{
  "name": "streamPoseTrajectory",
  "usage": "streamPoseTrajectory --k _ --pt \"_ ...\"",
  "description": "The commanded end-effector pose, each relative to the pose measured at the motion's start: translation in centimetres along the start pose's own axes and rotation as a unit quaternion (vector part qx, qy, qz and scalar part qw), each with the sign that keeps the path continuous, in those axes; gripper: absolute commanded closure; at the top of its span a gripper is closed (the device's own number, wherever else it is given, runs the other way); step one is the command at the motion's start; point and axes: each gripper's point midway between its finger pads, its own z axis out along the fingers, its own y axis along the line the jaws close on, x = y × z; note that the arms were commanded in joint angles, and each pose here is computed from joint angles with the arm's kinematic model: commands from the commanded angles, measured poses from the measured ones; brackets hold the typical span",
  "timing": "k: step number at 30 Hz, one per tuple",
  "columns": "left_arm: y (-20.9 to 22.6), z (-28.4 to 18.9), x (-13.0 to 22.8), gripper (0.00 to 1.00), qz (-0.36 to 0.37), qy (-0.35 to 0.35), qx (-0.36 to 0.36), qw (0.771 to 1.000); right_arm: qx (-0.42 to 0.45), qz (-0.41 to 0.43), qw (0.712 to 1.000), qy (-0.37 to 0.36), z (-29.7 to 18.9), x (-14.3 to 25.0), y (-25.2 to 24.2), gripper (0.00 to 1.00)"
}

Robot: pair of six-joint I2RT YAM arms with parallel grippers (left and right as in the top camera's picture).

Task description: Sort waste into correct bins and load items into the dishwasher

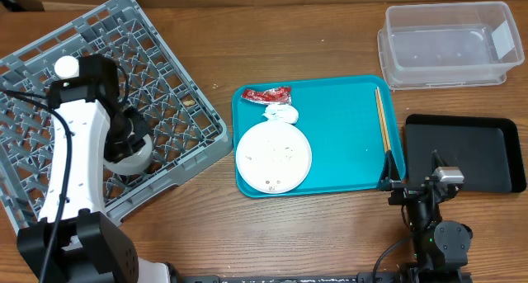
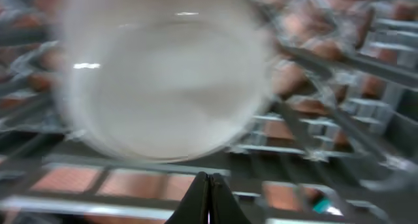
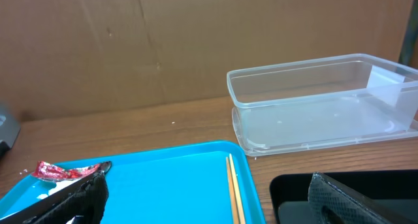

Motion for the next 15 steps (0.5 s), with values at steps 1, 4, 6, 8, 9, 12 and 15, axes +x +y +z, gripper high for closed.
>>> streamPoseTrajectory --k 1,4,6,8,9,12,15 --pt "-4.9 -2.1 1.8 0.96 0.085 0.002 0.117 0.989 0.0 0.002 1.0 -0.002 0.0 0.2 -0.1 0.0" --pt "-7.0 -3.4 2.1 0.96 0.114 -0.024 0.152 0.982 0.0 0.002 1.0 -0.002 0.0 0.2 -0.1 0.0" --pt "-8.7 -4.0 2.6 0.89 0.132 -0.035 0.17 0.976 0.0 0.002 1.0 -0.002 0.0 0.2 -0.1 0.0" --pt "-10.3 -4.1 3.6 0.65 0.152 -0.032 0.183 0.971 0.0 0.002 1.0 -0.002 0.0 0.2 -0.1 0.0" --pt "-10.9 -4.0 4.1 0.47 0.16 -0.03 0.184 0.969 0.0 0.002 1.0 -0.002 0.0 0.2 -0.1 0.0" --pt "-13.5 -3.7 5.8 0.02 0.206 -0.033 0.186 0.96 0.0 0.002 1.0 -0.002 0.0 0.2 -0.1 0.0" --pt "-15.2 -2.6 6.9 0.01 0.24 -0.038 0.169 0.955 0.0 0.002 1.0 -0.002 0.0 0.2 -0.1 0.0"
